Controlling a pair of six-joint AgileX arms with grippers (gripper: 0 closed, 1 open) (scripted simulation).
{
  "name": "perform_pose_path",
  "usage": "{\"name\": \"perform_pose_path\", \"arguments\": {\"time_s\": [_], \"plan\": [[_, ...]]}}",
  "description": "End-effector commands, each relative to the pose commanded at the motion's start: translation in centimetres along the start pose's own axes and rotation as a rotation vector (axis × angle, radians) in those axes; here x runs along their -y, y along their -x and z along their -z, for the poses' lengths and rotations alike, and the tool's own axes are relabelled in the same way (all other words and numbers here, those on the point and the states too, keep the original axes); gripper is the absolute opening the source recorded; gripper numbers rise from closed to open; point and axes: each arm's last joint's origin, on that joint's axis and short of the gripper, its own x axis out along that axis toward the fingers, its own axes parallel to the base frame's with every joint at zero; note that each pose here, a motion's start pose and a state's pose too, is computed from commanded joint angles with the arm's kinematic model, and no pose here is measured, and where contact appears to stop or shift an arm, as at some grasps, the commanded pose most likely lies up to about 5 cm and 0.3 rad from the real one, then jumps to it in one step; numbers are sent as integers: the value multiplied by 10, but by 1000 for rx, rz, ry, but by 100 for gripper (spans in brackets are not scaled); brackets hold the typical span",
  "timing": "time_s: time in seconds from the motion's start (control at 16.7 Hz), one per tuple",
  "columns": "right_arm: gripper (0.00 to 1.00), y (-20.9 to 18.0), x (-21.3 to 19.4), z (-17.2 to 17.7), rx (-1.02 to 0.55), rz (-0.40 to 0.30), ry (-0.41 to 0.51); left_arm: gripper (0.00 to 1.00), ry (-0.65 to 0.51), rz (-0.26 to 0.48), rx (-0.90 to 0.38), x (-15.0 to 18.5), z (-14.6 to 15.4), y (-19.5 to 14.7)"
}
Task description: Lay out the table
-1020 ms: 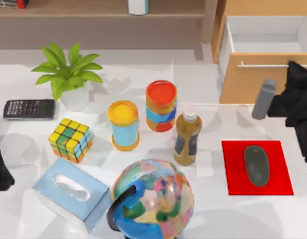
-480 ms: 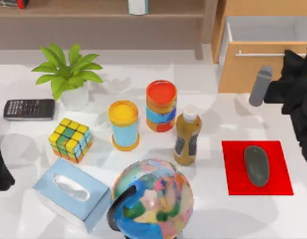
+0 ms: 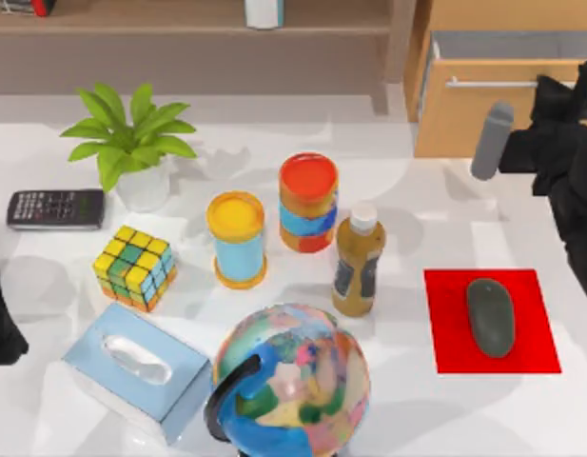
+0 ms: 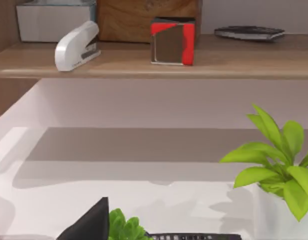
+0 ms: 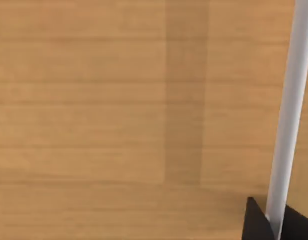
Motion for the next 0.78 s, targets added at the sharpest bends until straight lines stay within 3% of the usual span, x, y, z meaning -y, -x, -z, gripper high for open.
{"name": "perform_pose_path", "arguments": {"time_s": [0.3, 0.78], "plan": [[0, -6, 3, 1, -8, 11, -5, 100, 0, 0, 0, 0, 0, 0], [0, -53, -1, 0, -3, -4, -1, 100, 0, 0, 0, 0, 0, 0]]}}
